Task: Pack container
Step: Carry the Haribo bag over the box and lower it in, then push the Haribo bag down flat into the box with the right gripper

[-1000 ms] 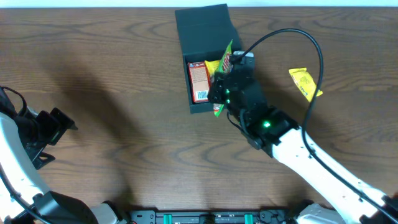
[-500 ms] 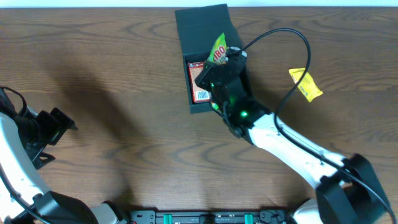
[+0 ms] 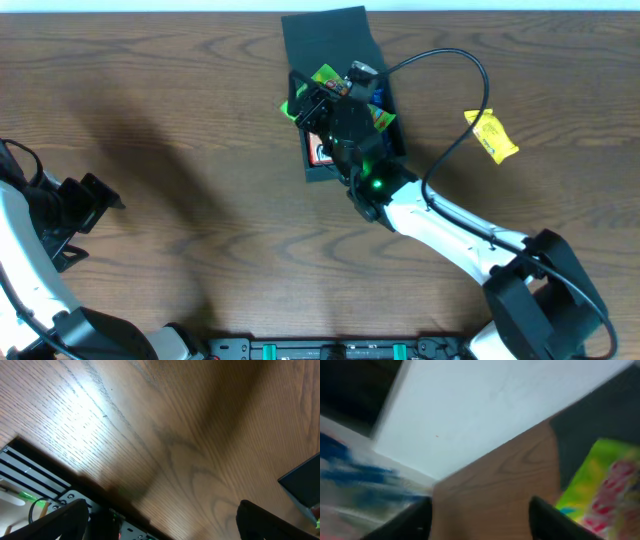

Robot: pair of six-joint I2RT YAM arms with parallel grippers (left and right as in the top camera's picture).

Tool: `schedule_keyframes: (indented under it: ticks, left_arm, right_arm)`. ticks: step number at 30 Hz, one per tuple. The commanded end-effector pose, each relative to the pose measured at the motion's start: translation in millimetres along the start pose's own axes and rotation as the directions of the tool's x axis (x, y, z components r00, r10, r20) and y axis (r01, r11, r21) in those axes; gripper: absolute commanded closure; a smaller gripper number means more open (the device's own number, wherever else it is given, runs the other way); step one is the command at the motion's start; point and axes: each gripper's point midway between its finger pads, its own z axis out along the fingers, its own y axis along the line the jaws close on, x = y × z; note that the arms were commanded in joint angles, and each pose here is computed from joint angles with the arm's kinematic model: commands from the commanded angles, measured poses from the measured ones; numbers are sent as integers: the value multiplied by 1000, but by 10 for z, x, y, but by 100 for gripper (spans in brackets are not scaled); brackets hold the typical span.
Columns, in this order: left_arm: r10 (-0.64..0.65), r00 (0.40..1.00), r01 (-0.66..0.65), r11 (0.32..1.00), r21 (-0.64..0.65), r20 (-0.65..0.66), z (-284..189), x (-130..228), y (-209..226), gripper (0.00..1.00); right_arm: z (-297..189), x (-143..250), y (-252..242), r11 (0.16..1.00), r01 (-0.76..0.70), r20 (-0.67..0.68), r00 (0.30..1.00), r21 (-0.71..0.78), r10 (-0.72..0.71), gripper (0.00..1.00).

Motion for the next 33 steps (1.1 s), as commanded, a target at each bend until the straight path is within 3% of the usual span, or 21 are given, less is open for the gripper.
schedule_keyframes:
  ticks: [1,3,5,9,11,14,16,17,18,19,20,22,25,29,33]
  left_arm:
    - [-1,1000,1,1000,-1,13,-36,-15,5,5]
    - [-1,1000,1,1000,-1,13,-36,-15,6,5]
    - [-1,1000,1,1000,-1,13,-36,-15,6,5]
    - [-1,1000,1,1000,-1,13,-36,-16,5,5]
    - [-1,1000,1,1000,-1,13,-36,-16,5,5]
    - [-2,1000,2,1000,0,13,-36,-16,5,5]
    - [-1,1000,1,1000,-1,13,-36,-16,5,5]
    - [-1,1000,1,1000,-1,13,-36,-15,6,5]
    - [-1,1000,1,1000,-1,13,-36,-15,6,5]
    - [-1,1000,1,1000,-1,13,-36,-15,5,5]
    - [-1,1000,1,1000,-1,13,-36,-15,6,5]
    - [-1,1000,1,1000,0,13,-36,-16,5,5]
    - [-2,1000,2,1000,0,13,-36,-16,5,5]
    - [-1,1000,1,1000,0,13,-36,-16,5,5]
    - [-1,1000,1,1000,-1,13,-36,-16,5,5]
  right_arm:
    - [-134,-369,-36,939,313,113,937,142,-330,54]
    - [-177,-439,-188,876,417,96,888,241,-449,60]
    - [-176,-461,-382,793,526,2,833,308,-554,60]
    - [-188,-355,-712,755,599,-314,795,265,-520,60]
    - [-272,-317,-792,772,592,-433,773,229,-464,50]
    - [-418,-360,-951,791,554,-525,768,259,-366,47]
    - [-481,-389,-1039,791,562,-572,741,240,-353,34]
    - [-497,-330,-1011,776,620,-618,657,117,-432,38]
    - [-542,-219,-954,732,678,-648,525,-73,-551,39]
    - [-607,-138,-937,680,703,-651,420,-208,-633,32]
    - [-688,-94,-987,613,727,-646,312,-309,-696,17]
    - [-783,-117,-1165,520,766,-650,181,-378,-738,11]
    - [-779,-196,-1374,452,797,-655,97,-400,-750,12]
    - [-583,-282,-1520,419,810,-637,74,-410,-767,12]
    - [-327,-259,-1654,336,808,-599,-26,-483,-800,12]
